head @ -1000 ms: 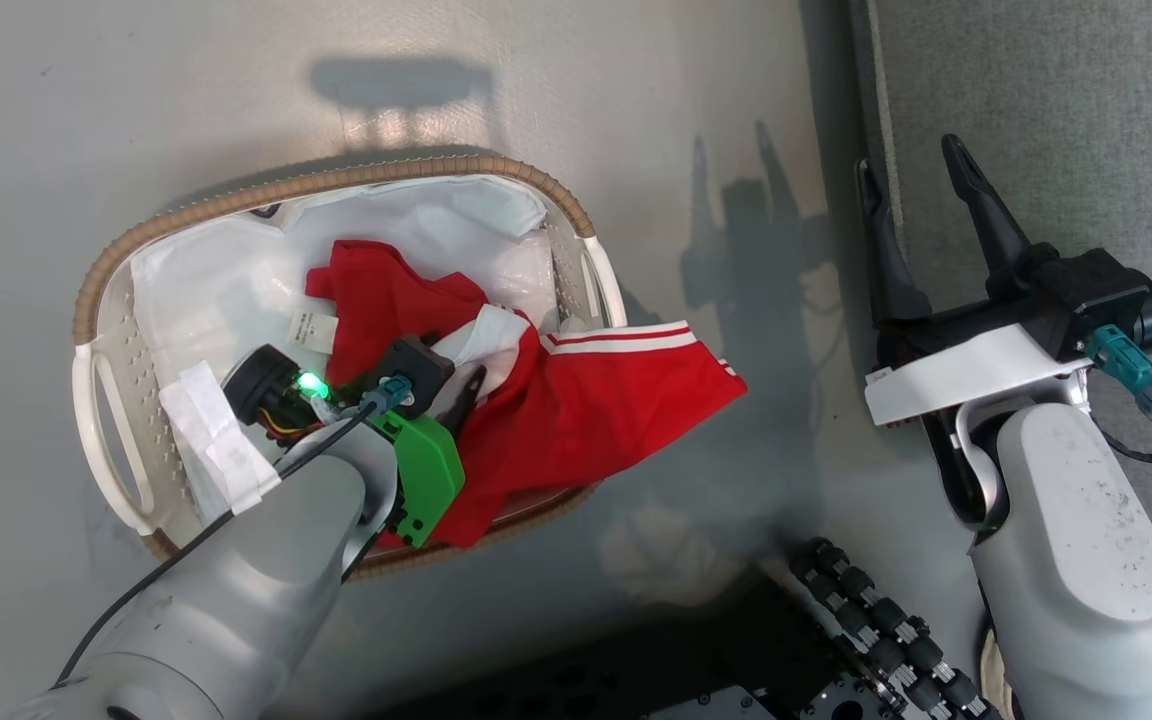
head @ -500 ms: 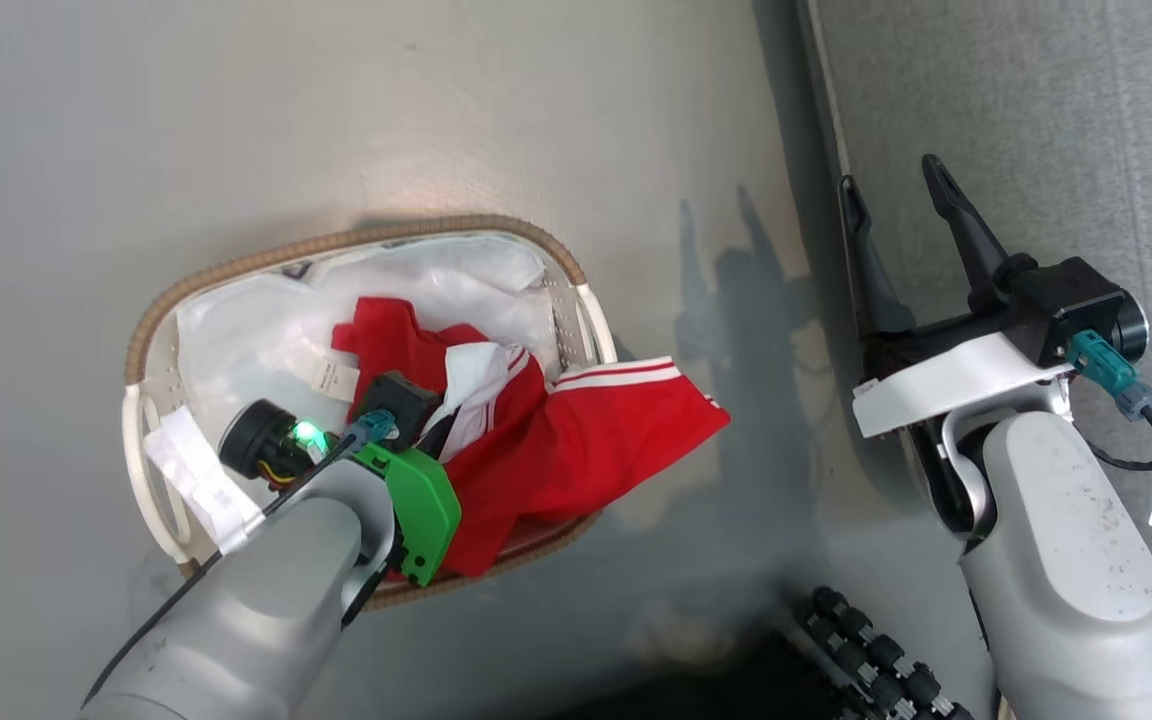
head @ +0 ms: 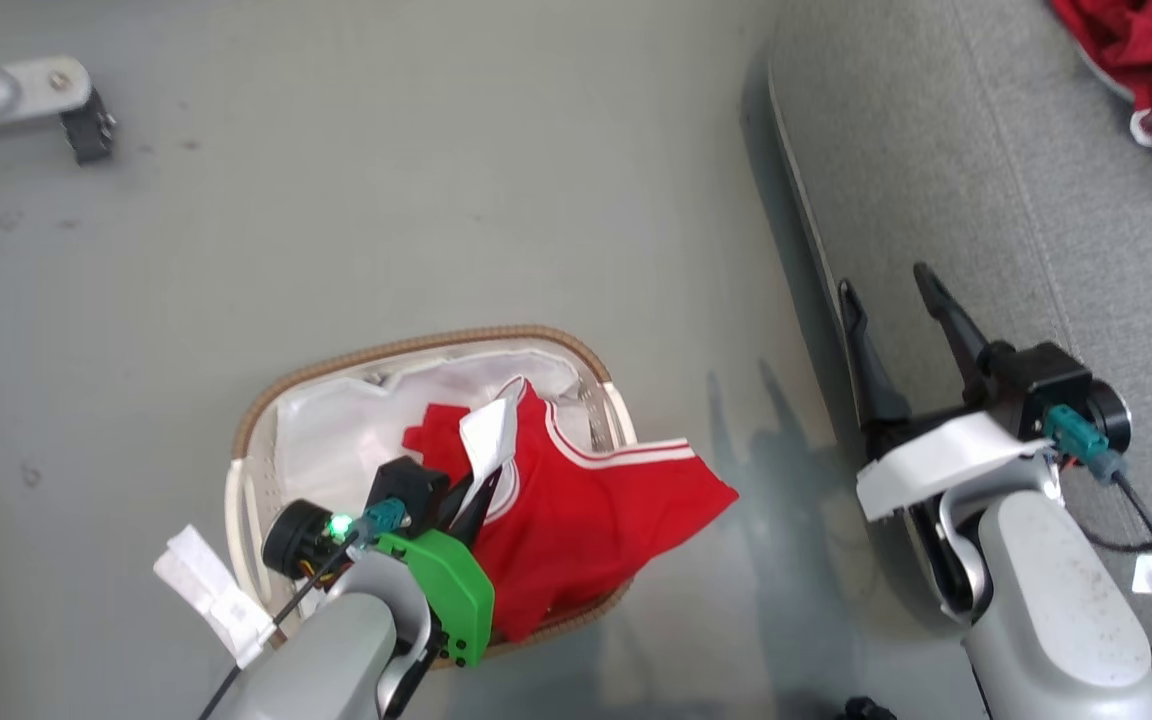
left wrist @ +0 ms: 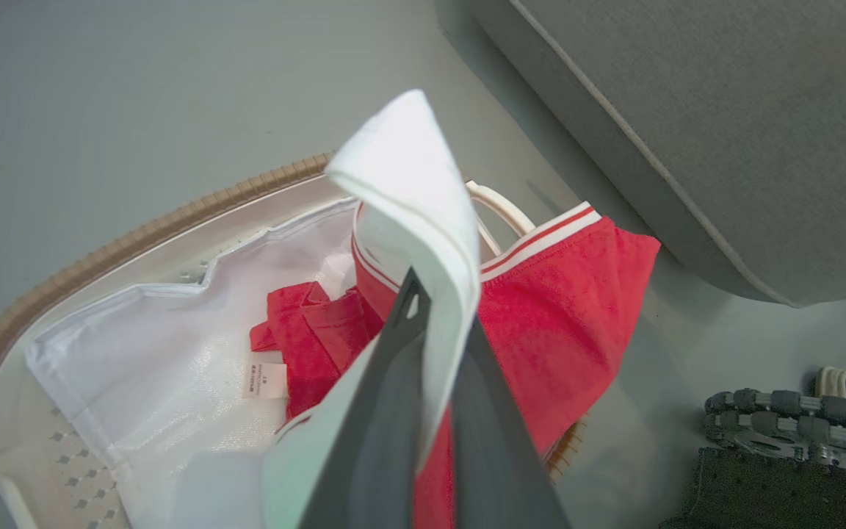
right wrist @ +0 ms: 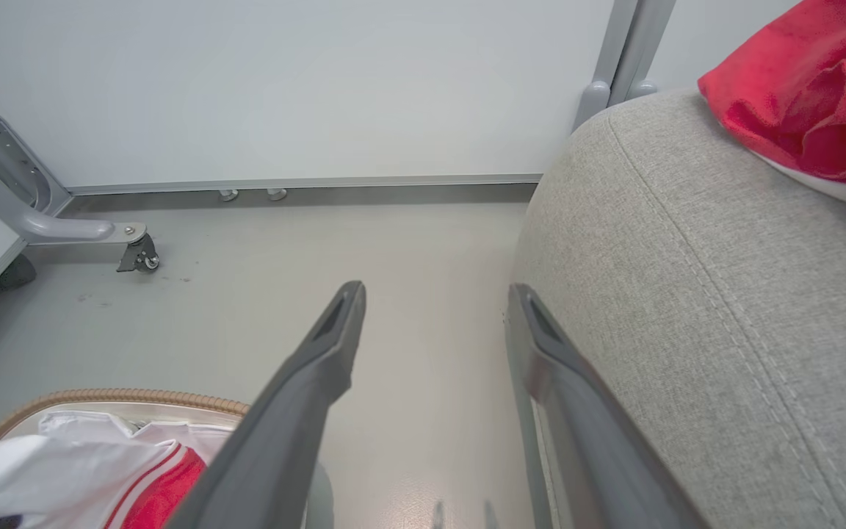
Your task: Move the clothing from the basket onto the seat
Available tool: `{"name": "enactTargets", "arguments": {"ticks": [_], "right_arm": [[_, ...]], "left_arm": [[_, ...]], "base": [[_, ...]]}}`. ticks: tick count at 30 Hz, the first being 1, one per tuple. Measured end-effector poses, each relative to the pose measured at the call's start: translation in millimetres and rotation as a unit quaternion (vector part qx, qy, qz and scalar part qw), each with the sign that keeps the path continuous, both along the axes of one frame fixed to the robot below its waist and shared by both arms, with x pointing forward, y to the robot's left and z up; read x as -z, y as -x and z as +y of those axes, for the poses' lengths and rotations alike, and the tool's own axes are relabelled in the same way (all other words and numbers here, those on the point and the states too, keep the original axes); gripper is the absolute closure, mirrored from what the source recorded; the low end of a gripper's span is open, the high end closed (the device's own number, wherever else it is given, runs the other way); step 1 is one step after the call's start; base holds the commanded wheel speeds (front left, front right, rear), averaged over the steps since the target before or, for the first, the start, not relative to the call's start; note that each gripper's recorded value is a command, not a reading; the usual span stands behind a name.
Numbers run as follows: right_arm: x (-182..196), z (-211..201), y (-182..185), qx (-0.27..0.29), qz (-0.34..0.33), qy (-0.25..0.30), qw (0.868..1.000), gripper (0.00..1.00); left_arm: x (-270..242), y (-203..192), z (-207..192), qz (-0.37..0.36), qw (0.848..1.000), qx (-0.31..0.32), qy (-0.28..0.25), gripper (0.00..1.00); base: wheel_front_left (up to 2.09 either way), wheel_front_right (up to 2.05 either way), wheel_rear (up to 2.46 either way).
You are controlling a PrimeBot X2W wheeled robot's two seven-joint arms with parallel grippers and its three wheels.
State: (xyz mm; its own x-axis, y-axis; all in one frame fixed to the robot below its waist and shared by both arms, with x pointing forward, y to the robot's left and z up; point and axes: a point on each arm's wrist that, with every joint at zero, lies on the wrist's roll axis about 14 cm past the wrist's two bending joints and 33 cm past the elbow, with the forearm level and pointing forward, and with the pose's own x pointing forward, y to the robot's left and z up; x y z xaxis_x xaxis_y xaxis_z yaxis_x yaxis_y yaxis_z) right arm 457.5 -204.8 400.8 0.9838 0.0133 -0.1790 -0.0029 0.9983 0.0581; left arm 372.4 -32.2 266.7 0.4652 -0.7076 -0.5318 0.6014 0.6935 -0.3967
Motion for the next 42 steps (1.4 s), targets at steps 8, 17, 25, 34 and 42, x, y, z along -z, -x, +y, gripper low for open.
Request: {"name": "enactTargets", "arguments": {"ticks": [8, 17, 25, 34, 42], "right_arm": [[-32, 14, 23, -0.013, -0.031, -0.012, 0.999, 0.0], [-62, 34, 41, -0.036, -0.064, -0.026, 0.997, 0.0], [-75, 46, 60, -0.05, -0.08, -0.035, 0.995, 0.0], [-83, 57, 76, -0.065, -0.091, -0.04, 0.993, 0.0], [-107, 112, 77, -0.148, -0.122, -0.057, 0.98, 0.0]], "left_arm": [[-69, -15, 14, -0.093, 0.993, -0.06, 0.029, 1.0], [-171, -43, 27, -0.239, 0.962, -0.11, 0.076, 1.0], [-261, -43, 28, -0.35, 0.92, -0.125, 0.126, 1.0], [-349, -43, 30, -0.454, 0.867, -0.128, 0.163, 1.0], [-373, -43, 36, -0.482, 0.849, -0.135, 0.167, 1.0]], "base": [[0.0, 0.0, 0.0], [0.0, 0.0, 0.0], [0.0, 0.0, 0.0], [0.0, 0.0, 0.0], [0.0, 0.0, 0.0]]}}
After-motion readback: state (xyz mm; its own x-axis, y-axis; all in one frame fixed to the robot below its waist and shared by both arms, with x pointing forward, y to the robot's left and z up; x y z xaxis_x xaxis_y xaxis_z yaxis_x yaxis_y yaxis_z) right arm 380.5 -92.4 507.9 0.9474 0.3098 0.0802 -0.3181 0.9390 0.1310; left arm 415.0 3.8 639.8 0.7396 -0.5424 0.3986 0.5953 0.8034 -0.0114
